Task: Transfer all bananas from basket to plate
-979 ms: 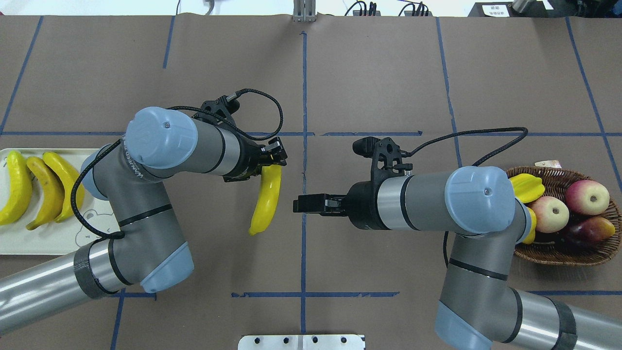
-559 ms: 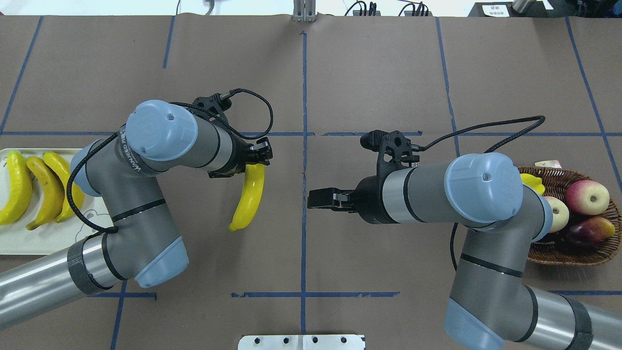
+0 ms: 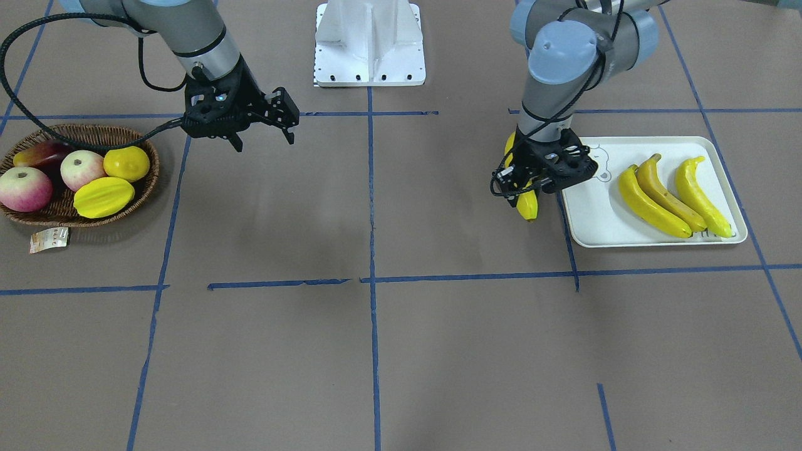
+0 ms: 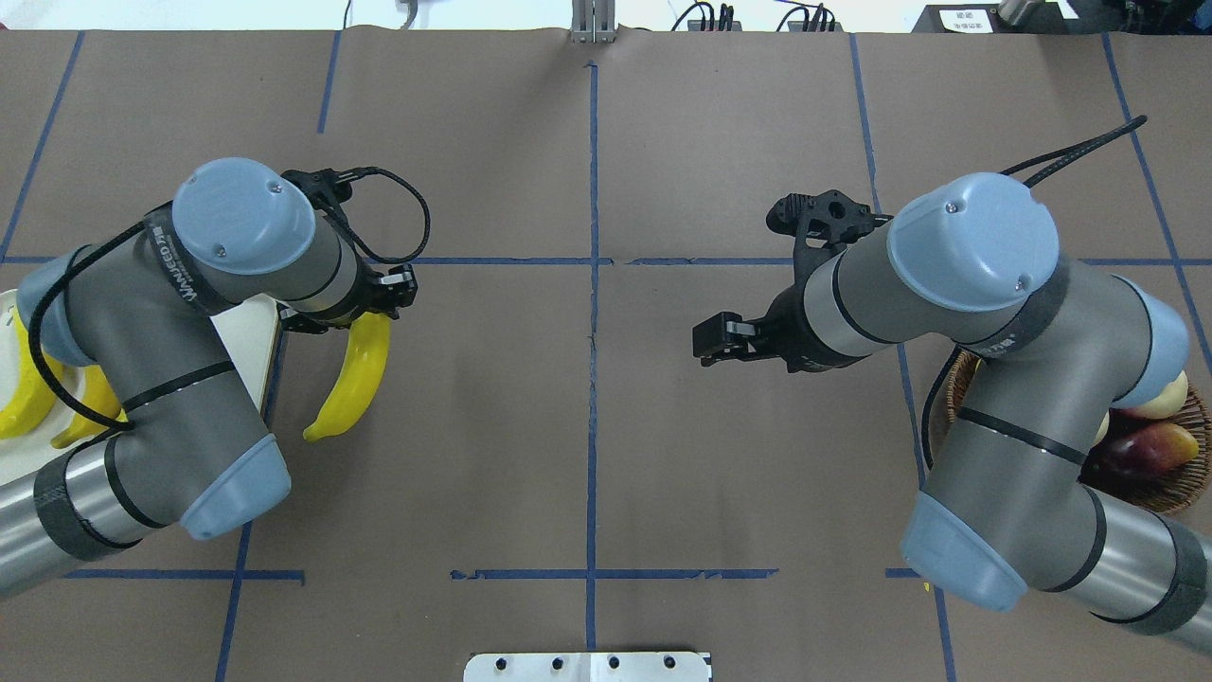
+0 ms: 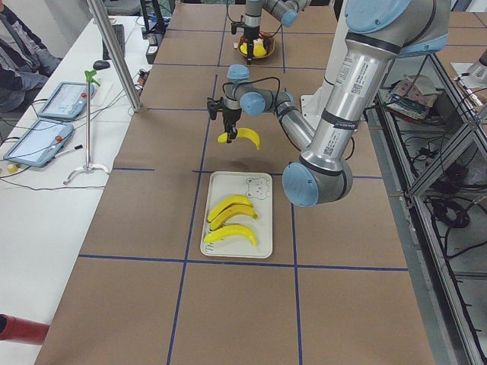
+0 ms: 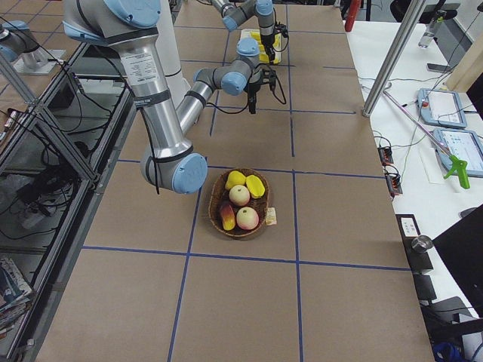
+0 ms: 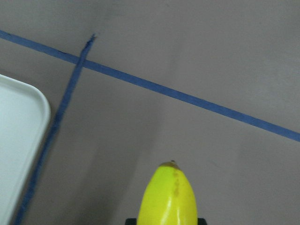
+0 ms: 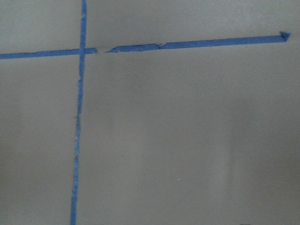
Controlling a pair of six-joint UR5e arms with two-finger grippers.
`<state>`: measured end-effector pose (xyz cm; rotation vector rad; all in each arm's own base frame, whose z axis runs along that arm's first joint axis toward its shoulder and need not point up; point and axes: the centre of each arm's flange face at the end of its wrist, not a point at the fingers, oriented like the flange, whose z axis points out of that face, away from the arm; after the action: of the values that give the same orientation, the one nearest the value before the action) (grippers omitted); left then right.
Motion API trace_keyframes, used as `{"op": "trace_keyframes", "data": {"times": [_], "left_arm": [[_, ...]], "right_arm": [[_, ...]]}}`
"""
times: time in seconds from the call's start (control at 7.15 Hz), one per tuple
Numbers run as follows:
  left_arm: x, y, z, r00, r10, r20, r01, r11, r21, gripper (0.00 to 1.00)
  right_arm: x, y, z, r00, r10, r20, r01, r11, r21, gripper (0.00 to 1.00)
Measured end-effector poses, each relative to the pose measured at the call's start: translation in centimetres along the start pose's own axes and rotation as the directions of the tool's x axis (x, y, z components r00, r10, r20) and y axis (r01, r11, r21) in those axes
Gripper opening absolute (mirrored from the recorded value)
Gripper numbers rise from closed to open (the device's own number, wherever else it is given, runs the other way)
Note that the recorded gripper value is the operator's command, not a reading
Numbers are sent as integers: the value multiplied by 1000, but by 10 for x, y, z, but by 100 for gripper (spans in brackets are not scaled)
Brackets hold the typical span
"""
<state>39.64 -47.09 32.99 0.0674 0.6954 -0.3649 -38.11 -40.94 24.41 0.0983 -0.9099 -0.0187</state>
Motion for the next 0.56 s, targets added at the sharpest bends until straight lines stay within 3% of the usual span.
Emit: {"op": "trace_keyframes", "data": {"times": [0.28, 0.56], "left_arm": [[-44, -24, 11, 997, 57, 60, -57, 998, 11, 4], [-87, -45, 19, 994, -28, 109, 24, 999, 30, 5]], "right_arm": [[46, -27, -16, 994, -92, -55, 89, 995, -47, 100], [110, -46, -27, 977, -197, -83, 190, 978, -83, 100]]}}
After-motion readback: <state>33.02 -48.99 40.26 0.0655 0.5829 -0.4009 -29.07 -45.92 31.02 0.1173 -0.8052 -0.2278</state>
